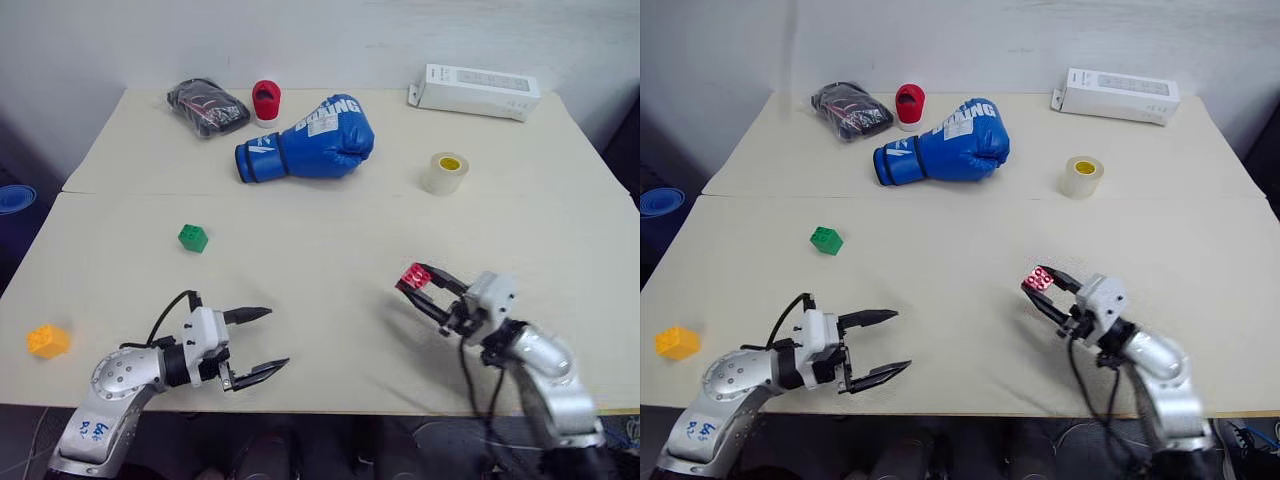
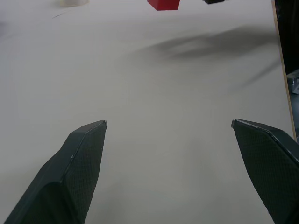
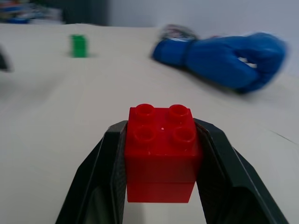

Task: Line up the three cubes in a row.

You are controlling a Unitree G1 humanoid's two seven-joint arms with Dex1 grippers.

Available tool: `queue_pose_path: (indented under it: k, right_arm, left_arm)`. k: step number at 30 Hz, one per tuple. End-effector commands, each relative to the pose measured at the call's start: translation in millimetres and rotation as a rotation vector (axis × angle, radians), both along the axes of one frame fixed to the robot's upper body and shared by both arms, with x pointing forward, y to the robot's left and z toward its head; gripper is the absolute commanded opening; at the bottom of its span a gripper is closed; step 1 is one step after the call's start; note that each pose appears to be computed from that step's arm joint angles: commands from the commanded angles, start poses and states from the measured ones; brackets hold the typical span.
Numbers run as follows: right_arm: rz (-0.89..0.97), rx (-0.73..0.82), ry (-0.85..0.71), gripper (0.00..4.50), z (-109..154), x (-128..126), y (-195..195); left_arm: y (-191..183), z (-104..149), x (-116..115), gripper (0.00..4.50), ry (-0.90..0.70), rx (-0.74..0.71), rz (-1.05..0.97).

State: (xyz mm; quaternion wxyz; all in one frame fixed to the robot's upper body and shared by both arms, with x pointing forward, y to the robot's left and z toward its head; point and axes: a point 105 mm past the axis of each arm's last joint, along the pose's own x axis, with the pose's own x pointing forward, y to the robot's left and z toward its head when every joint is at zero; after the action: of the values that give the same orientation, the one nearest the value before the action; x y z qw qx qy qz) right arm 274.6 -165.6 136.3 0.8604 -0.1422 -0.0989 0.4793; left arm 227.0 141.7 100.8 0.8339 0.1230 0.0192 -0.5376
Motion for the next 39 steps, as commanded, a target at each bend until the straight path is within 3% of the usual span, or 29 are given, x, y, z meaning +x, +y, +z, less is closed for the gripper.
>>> queue_pose_path:
  k: [1,5,12,21,28,31,39]
  right_arm:
    - [0.267,-0.147,0.040,1.49,-10.0,-11.9,-12.1]
    - [0.412,-0.222,0.070,1.49,-20.7,-7.4,-32.2]
    - [0.479,-0.219,0.128,1.49,-36.5,-1.4,-20.5]
    - [0.439,-0.197,0.173,1.49,-44.9,9.6,-24.9]
    - [0.448,-0.203,0.205,3.64,-40.5,11.9,-25.6]
    - [0.434,-0.226,0.133,4.47,-20.7,13.1,-34.3]
    - [0.299,-0.010,-0.108,4.47,22.0,-7.6,-37.7]
  left_arm:
    - [-1.5,4.5,2.9,4.50,-0.038,-0.006,0.006]
    - [0.3,3.8,0.1,4.50,-0.038,-0.001,0.020]
    - [3.1,2.6,-6.2,4.50,-0.020,0.007,0.027]
    - [17.3,6.4,-7.9,4.50,-0.013,0.036,0.055]
    - [20.3,7.5,-7.4,4.50,-0.010,0.037,0.064]
    - [32.0,9.4,-6.7,4.50,-0.016,-0.004,0.168]
    - [112.1,18.8,-11.5,4.50,-0.131,-0.200,0.777]
